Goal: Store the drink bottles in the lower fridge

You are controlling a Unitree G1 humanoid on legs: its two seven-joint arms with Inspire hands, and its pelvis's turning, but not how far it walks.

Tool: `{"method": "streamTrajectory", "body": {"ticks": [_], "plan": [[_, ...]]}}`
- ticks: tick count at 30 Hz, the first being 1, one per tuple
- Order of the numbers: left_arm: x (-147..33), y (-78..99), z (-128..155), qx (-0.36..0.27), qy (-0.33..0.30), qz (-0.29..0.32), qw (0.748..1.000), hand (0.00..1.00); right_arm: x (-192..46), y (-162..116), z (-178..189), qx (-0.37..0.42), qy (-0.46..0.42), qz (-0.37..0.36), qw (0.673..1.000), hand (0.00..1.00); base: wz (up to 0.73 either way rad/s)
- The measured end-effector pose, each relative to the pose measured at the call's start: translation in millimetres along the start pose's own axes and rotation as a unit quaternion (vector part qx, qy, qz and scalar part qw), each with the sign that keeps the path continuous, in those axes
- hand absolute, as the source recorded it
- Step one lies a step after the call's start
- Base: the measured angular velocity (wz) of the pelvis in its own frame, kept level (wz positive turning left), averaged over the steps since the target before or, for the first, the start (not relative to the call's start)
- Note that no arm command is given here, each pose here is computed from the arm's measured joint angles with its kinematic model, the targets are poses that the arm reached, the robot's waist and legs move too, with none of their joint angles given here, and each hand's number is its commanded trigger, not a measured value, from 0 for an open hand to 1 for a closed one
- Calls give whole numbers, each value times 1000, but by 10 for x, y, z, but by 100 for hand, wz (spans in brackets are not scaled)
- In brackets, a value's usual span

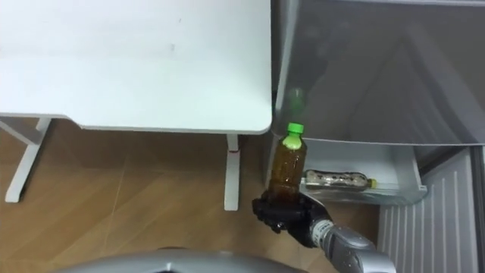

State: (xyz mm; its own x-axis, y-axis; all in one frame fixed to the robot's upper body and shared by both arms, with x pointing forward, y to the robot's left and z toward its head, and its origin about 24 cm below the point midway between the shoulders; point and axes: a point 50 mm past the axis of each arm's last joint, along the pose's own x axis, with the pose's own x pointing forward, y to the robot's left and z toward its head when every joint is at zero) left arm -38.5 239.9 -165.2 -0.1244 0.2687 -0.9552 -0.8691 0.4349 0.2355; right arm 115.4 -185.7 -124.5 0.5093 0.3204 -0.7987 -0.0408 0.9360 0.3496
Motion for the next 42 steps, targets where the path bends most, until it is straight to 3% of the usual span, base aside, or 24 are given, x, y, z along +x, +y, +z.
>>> {"method": "streamTrajectory", "body": {"ticks": [4,7,14,23,26,31,42], "plan": [[-5,-123,11,157,-18,-26,987,0,-2,-63,-45,8,9,-29,999,100,1],[-11,-212,8,225,-23,-46,973,0,-11,-89,-57,13,10,-46,999,100,-4],[-20,-300,25,270,-28,-74,960,0,-27,-146,-22,37,-4,-73,997,100,-7],[-13,-250,8,308,-25,-62,949,0,-44,-197,26,149,-35,-103,983,100,0],[-6,-168,-35,353,-17,-56,934,0,-53,-214,46,202,-48,-109,972,100,-4],[-2,-67,-100,405,1,-45,913,0,-89,-280,131,323,-88,-110,936,100,0],[-9,-8,-109,419,-5,-44,907,0,-127,-364,167,476,-142,-114,860,100,1]]}}
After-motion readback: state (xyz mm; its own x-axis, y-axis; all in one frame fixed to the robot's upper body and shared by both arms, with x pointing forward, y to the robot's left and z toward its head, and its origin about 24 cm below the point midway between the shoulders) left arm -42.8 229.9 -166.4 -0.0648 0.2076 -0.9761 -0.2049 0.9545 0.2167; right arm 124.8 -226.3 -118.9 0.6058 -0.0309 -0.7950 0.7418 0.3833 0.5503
